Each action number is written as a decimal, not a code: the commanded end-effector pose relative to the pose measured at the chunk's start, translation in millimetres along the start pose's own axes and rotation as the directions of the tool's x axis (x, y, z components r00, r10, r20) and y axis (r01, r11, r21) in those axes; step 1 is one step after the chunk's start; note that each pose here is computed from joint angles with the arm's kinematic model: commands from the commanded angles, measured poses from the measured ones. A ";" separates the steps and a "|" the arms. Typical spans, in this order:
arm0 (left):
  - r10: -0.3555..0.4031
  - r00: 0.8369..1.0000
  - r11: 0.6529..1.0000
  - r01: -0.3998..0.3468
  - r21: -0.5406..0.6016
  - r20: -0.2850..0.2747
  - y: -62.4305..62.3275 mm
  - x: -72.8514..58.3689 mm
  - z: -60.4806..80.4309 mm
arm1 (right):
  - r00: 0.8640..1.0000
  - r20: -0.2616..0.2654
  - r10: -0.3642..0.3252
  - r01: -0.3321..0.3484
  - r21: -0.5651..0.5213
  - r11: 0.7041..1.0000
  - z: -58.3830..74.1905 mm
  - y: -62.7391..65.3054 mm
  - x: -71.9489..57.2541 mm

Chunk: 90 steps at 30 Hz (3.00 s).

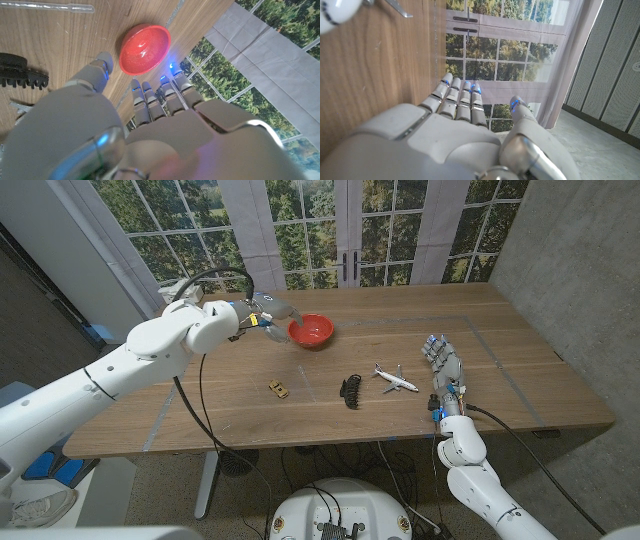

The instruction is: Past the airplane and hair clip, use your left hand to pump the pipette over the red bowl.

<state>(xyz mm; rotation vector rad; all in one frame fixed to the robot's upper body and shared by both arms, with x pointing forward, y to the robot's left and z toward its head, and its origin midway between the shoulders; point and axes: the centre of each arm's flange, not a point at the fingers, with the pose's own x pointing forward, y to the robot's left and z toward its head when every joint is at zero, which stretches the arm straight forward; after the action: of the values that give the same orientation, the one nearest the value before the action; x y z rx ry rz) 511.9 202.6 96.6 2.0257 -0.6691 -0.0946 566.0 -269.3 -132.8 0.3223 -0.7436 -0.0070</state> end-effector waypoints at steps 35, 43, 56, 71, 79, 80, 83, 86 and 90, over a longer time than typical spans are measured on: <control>-0.032 0.995 0.999 0.028 0.044 0.100 -41.6 24.2 12.1 | 1.000 0.009 0.004 -0.004 -0.027 1.000 2.3 13.0 4.6; -0.013 0.994 0.998 0.007 0.057 0.107 -43.7 27.1 13.9 | 1.000 0.008 0.000 0.000 -0.022 1.000 1.9 11.3 6.2; 0.049 0.990 0.995 -0.060 0.082 0.132 -60.7 29.3 19.2 | 1.000 0.005 0.007 -0.007 -0.030 1.000 1.7 9.1 8.9; 0.024 0.990 0.996 -0.036 0.082 0.138 -75.6 35.3 18.6 | 1.000 0.002 0.006 -0.006 -0.030 1.000 1.8 9.5 13.4; 0.018 0.990 0.997 -0.029 0.077 0.139 -81.4 39.1 17.6 | 1.000 0.003 0.009 -0.009 -0.032 0.999 1.7 9.6 15.4; 0.022 0.990 0.997 -0.033 0.076 0.142 -82.3 39.4 18.0 | 1.000 0.002 0.010 -0.010 -0.033 0.999 1.6 9.7 15.6; 0.024 0.988 0.997 -0.036 0.074 0.150 -85.3 40.7 19.4 | 1.000 0.003 0.011 -0.011 -0.037 0.999 1.2 9.8 16.0; 0.021 0.987 0.997 -0.032 0.065 0.159 -88.4 42.9 20.4 | 1.000 0.002 0.005 -0.005 -0.036 0.999 1.1 10.2 16.4; 0.018 0.985 0.998 -0.028 0.058 0.170 -91.4 45.4 21.9 | 1.000 0.004 0.011 -0.010 -0.045 0.999 1.2 10.8 17.4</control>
<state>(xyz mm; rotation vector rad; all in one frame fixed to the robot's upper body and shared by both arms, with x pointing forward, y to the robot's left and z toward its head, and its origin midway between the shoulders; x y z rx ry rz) 570.9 198.8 28.4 2.0961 -0.8131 -0.2037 575.1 -262.5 -118.6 0.2870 -0.7478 -0.0126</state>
